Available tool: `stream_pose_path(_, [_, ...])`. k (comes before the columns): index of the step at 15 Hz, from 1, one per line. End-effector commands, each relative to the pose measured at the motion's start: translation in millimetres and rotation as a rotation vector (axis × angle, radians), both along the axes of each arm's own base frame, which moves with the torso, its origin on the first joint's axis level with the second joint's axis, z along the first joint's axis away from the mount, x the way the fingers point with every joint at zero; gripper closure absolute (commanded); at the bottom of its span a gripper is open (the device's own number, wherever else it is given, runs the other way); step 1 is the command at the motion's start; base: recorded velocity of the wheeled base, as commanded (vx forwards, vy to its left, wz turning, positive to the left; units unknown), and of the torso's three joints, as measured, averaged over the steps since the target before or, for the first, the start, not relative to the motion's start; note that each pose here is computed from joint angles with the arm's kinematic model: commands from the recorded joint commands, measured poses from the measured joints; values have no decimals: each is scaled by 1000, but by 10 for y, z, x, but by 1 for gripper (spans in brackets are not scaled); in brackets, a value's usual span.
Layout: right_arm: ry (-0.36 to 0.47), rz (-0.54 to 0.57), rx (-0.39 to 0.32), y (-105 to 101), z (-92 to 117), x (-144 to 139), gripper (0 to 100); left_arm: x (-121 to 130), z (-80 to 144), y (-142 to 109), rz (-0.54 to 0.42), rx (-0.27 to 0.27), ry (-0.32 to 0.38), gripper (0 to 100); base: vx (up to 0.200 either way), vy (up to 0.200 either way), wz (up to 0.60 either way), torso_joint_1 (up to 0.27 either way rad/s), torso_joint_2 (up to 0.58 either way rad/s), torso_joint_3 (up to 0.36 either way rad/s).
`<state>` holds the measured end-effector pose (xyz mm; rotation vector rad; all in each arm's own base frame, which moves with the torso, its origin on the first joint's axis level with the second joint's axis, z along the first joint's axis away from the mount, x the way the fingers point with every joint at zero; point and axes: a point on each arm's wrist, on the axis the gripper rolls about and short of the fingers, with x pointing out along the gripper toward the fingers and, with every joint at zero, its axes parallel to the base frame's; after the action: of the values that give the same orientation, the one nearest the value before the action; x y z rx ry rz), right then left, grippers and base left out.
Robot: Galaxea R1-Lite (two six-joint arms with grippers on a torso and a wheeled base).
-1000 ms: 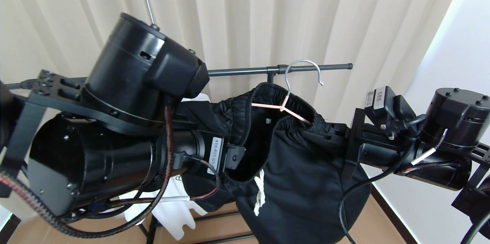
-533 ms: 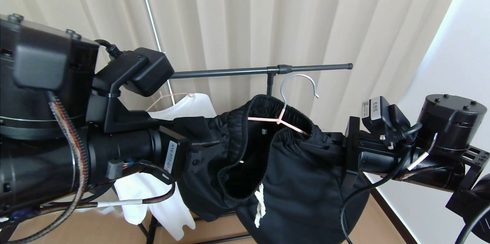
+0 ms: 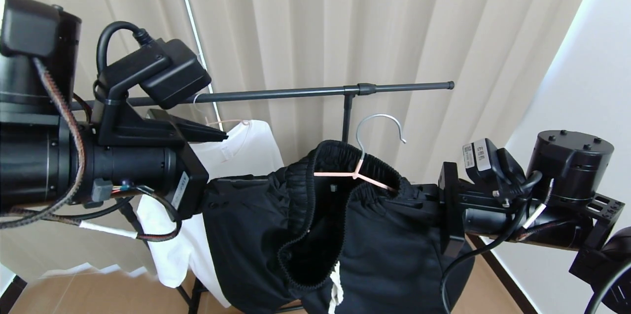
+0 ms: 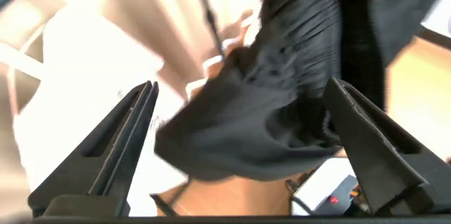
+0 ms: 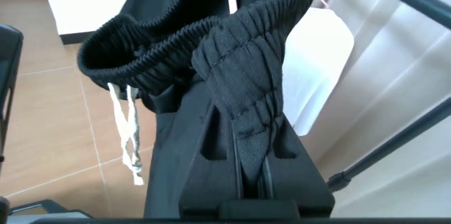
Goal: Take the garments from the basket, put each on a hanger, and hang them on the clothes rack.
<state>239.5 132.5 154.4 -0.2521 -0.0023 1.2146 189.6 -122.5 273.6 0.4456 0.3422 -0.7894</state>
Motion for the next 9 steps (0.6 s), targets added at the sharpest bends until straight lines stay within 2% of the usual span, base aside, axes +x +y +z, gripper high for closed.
stream_pose_path(1, [-2, 4, -9, 5, -27, 7, 100, 283, 68, -24, -100, 28, 30, 0, 0, 0, 0, 0, 0, 0])
stream_pose_path(3, [1, 5, -10, 5, -36, -1, 100, 455, 82, -50, -214, 98, 47, 0, 0, 0, 0, 0, 0, 0])
stream_pose_path(5, [5, 5, -14, 3, -51, -5, 100, 577, 64, -104, -355, 112, 50, 0, 0, 0, 0, 0, 0, 0])
stream_pose_path(6, [5, 5, -14, 3, -51, -5, 100, 604, 49, -126, -402, 133, 36, 0, 0, 0, 0, 0, 0, 0])
stream_pose_path(8, [2, 4, -14, 0, -47, -11, 100, 723, -90, -207, -492, 220, 13, 0, 0, 0, 0, 0, 0, 0])
stream_pose_path(9, [1, 6, -15, 0, -50, -13, 100, 734, -112, -222, -505, 231, 20, 0, 0, 0, 0, 0, 0, 0])
